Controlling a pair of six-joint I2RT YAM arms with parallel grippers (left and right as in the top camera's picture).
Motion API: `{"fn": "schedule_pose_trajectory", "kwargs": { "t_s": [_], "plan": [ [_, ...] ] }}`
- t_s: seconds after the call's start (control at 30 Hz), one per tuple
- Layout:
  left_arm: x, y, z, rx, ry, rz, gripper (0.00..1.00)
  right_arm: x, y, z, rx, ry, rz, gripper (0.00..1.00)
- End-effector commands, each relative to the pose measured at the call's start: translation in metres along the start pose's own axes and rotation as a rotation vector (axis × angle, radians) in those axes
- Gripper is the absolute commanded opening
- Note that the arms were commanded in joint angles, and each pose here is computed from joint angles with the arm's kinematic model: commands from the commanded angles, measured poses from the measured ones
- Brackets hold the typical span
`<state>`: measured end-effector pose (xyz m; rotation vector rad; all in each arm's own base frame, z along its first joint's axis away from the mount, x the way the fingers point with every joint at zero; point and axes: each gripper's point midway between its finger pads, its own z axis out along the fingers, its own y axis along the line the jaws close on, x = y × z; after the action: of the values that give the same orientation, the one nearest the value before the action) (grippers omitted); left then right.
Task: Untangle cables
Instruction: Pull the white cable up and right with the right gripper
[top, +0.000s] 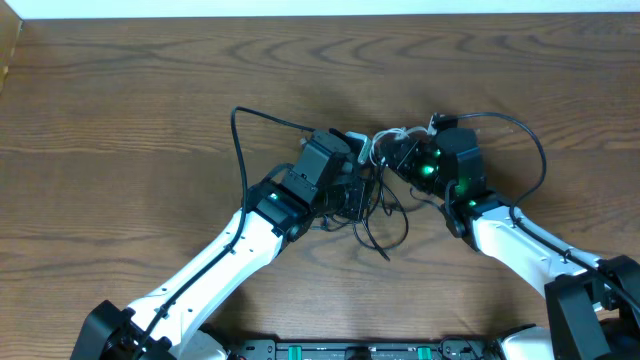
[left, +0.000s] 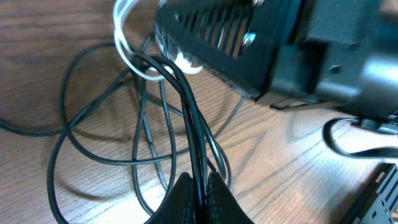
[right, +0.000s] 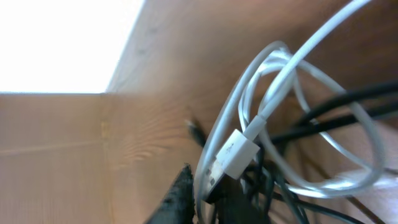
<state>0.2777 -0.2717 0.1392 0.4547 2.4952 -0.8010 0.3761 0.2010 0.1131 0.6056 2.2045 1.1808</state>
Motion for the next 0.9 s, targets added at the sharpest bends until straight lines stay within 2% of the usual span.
{"fn": "schedule_pose_trajectory", "kwargs": {
  "t_s": [0.0, 0.23, 0.4, 0.47, 0.53, 0.77, 0.87],
  "plan": [
    [0.0, -0.003, -0.001, 0.016, 0.001, 0.022, 0.08, -0.007, 0.03, -0.006, -0.141, 0.029, -0.03, 0.01],
    [0.0, -0.003, -0.001, 0.016, 0.001, 0.022, 0.08, -0.037, 0.066, -0.031, -0.359, 0.019, -0.104, 0.01],
    [0.0, -0.003, -0.001, 0.016, 0.001, 0.021, 0.08, -0.07, 0.116, -0.081, -0.636, -0.056, -0.223, 0.01],
    [0.0, -0.002, -0.001, 0.014, 0.005, 0.02, 0.08, -0.081, 0.139, -0.111, -0.759, -0.129, -0.324, 0.01],
    [0.004, -0.001, -0.001, 0.007, 0.02, 0.015, 0.08, -0.094, 0.147, -0.133, -0.818, -0.19, -0.353, 0.02],
    [0.032, 0.016, -0.003, -0.068, 0.13, 0.055, 0.08, -0.124, 0.119, -0.138, -0.729, -0.235, -0.32, 0.02],
    [0.055, 0.06, -0.016, -0.304, 0.21, 0.045, 0.08, -0.131, 0.107, -0.135, -0.686, -0.245, -0.313, 0.02]
  ]
}}
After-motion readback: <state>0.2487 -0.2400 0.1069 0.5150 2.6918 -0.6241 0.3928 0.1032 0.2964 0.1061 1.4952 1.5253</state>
